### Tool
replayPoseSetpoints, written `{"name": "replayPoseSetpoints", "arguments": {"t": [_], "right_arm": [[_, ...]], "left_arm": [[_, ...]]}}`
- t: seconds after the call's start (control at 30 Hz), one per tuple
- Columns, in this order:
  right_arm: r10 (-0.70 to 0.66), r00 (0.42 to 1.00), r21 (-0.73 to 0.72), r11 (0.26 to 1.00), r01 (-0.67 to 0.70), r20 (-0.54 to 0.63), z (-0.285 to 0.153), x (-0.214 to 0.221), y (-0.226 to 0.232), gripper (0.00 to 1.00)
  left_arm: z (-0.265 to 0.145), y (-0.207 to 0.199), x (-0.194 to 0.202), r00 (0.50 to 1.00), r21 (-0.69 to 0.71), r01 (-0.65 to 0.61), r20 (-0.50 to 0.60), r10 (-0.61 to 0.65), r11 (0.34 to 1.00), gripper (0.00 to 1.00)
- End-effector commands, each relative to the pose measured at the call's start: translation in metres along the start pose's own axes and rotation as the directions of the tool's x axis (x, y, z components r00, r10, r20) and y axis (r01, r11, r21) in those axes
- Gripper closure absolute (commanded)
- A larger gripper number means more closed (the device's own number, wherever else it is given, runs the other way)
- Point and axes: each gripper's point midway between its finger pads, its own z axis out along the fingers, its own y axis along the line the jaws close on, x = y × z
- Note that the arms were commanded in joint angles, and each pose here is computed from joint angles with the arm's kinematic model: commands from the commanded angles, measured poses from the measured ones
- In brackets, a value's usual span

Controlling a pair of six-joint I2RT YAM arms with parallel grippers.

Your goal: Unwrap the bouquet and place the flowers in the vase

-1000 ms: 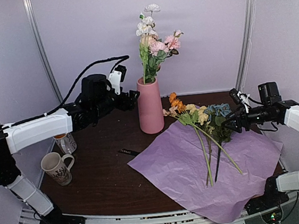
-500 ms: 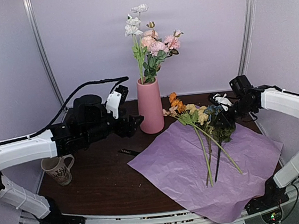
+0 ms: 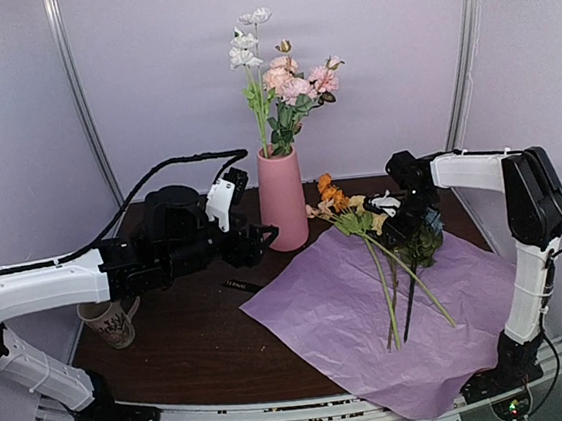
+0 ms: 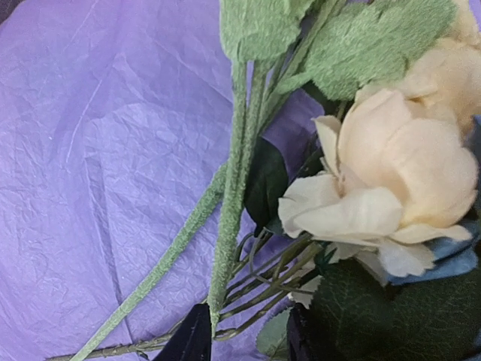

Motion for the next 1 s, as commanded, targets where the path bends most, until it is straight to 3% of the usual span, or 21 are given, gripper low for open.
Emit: {"name": "replayPoseSetpoints", "arguments": {"t": [0.0, 0.3, 0.63, 0.97], "right_arm": [[-0.017, 0.997, -0.004, 1.0, 0.017, -0.069, 0.011, 0.007, 0.004, 0.67], [-0.03, 0.995, 0.009, 0.999, 0.031, -0.093, 0.017, 0.004, 0.005, 0.7], [-0.118, 0.993, 0.039, 0.992, 0.119, -0.025, -0.015, -0.017, 0.028, 0.69], [-0.103, 0.991, 0.092, 0.99, 0.111, -0.088, 0.006, -0.02, 0.017, 0.7]], "left_arm": [[-0.004, -0.001, -0.006, 0.999, 0.002, 0.024, 0.026, -0.024, 1.0, 0.25], [-0.001, -0.002, -0.005, 0.999, 0.003, 0.026, 0.025, -0.026, 1.0, 0.25], [-0.004, -0.001, -0.004, 0.999, 0.002, 0.033, 0.027, -0.033, 0.999, 0.25], [-0.008, -0.004, -0.005, 0.998, 0.012, 0.045, 0.039, -0.045, 0.999, 0.26]]}}
